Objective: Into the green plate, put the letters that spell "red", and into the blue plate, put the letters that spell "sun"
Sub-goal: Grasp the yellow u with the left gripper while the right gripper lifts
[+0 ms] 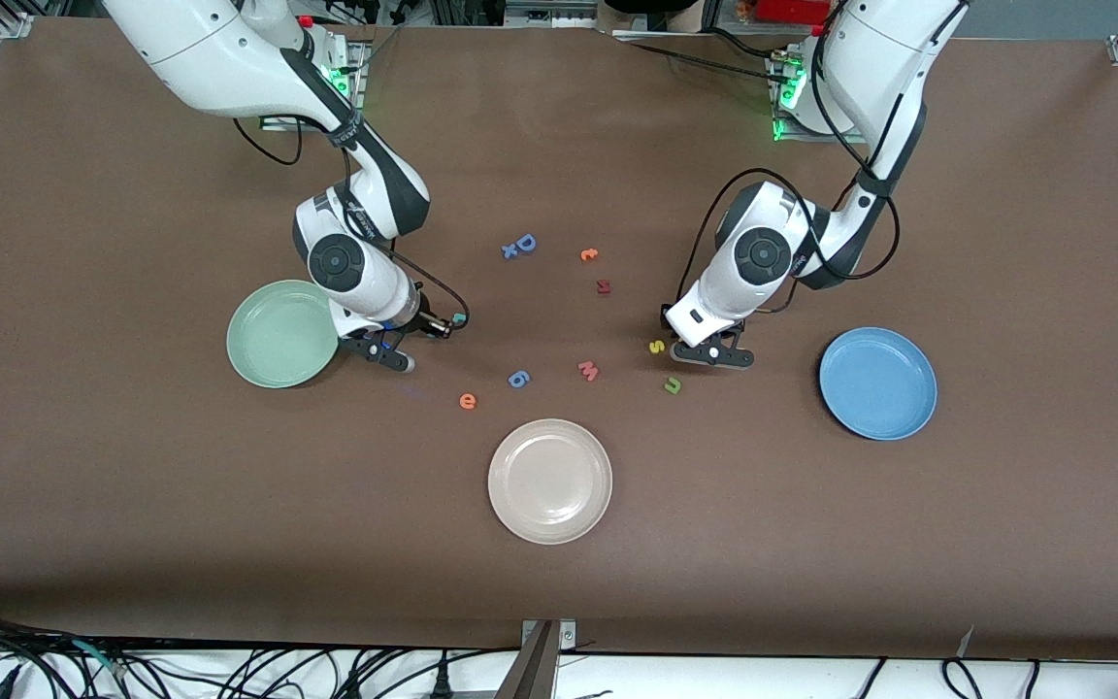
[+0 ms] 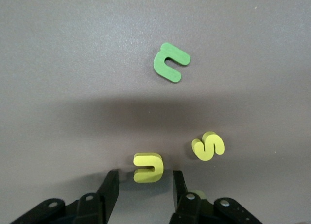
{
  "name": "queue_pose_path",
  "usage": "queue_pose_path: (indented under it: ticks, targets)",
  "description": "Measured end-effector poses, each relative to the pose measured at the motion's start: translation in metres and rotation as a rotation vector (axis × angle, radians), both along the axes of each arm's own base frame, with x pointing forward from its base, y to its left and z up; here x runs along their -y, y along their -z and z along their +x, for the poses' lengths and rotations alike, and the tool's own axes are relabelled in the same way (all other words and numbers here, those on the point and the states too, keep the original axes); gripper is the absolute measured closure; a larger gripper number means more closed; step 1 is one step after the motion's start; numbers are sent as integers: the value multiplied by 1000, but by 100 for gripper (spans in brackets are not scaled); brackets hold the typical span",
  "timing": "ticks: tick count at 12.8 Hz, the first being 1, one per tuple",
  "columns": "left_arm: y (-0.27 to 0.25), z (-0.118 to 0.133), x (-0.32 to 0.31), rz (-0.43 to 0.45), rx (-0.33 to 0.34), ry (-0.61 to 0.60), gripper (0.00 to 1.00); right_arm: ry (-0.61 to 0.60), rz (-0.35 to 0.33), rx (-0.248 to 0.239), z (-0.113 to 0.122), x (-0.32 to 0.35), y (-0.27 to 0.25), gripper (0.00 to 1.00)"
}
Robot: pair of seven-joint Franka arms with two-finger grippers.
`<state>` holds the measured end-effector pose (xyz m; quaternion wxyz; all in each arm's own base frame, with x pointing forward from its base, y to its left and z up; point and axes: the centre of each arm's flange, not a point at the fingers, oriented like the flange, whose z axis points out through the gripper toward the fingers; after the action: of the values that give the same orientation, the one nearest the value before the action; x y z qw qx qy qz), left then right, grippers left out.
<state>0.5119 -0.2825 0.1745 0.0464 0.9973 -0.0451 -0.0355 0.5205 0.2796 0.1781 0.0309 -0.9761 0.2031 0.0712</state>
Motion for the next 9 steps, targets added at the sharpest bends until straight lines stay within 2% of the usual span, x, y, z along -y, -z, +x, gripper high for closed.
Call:
queue_pose_path:
  ticks: [3,4,5,6,9]
  targets:
    - [3,1,-1,-3,8,-3,51,-47,-70,-43,11,27,-41,69]
    - [3,2,-2,-2,9,-6,57,-73,-90,-47,17,45,-58,69]
    - [2,4,-4,-1,11,-9,69,-101,-106,-54,23,67,-71,69]
    - [0,5,-3,-5,16,-8,74,-127,-121,-68,28,92,-81,69]
    - [1,5,-2,-6,16,-8,74,-222,-133,-90,45,179,-87,69]
